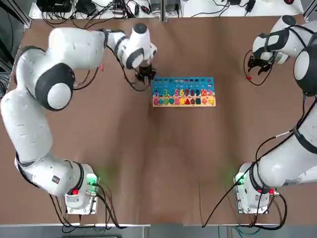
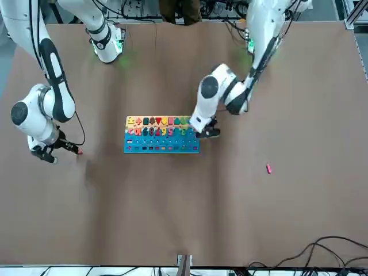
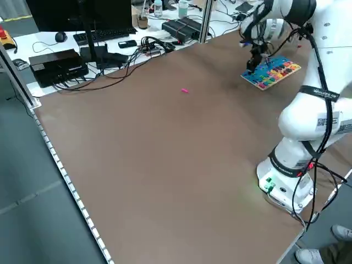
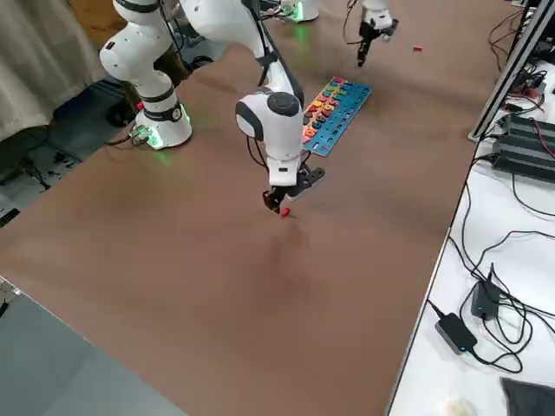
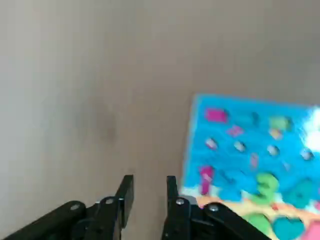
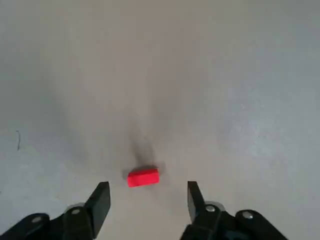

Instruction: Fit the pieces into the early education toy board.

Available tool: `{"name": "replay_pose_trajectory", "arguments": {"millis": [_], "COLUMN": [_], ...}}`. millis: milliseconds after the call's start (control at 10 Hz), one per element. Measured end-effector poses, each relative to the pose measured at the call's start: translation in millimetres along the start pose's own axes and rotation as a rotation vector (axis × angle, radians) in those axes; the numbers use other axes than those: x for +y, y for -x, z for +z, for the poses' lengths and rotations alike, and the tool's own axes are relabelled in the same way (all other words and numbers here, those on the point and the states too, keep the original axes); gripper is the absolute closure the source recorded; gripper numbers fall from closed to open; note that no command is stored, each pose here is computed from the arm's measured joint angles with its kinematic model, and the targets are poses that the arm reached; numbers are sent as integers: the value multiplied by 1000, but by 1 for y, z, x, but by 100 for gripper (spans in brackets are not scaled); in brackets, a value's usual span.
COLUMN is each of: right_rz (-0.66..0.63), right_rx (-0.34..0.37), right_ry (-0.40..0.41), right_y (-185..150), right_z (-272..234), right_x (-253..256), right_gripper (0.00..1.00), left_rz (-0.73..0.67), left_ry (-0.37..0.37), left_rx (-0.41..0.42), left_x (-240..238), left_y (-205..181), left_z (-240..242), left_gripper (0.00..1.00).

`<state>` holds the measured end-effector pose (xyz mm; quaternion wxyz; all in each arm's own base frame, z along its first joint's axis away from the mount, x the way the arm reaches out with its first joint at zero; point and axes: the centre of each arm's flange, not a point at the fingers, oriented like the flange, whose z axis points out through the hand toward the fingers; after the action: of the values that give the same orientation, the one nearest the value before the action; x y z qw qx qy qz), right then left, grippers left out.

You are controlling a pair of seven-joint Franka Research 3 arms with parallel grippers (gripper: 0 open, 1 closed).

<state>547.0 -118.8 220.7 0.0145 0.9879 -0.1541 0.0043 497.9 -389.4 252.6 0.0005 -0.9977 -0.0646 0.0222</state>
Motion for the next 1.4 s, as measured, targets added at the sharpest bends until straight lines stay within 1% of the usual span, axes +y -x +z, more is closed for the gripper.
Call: {"name": "replay_pose_trajectory", "arguments": {"millis": [200, 300, 400, 600, 800, 1000, 1400], "right_rz": [-16, -28, -46, -95, -133, -139, -142], "right_rx": [-9, -15, -20, -24, -20, -29, -40], "right_ry": [2, 3, 6, 9, 11, 14, 18], "right_y": [1, 2, 3, 3, 3, 4, 6], "right_z": [5, 10, 15, 22, 24, 29, 35], "right_x": [-2, -7, -11, -14, -13, -13, -13], "right_gripper": [32, 32, 32, 34, 38, 41, 42], "left_rz": [-35, -49, -57, -61, -74, -79, -80], "left_ry": [-38, -61, -78, -75, -57, -50, -34], "left_rx": [25, 20, 15, 25, 37, 42, 42], "left_x": [-84, -130, -169, -221, -258, -281, -281], "left_y": [-68, -93, -111, -138, -162, -174, -173], "left_z": [2, 10, 22, 37, 39, 40, 55], "left_gripper": [62, 62, 62, 62, 62, 62, 62]}}
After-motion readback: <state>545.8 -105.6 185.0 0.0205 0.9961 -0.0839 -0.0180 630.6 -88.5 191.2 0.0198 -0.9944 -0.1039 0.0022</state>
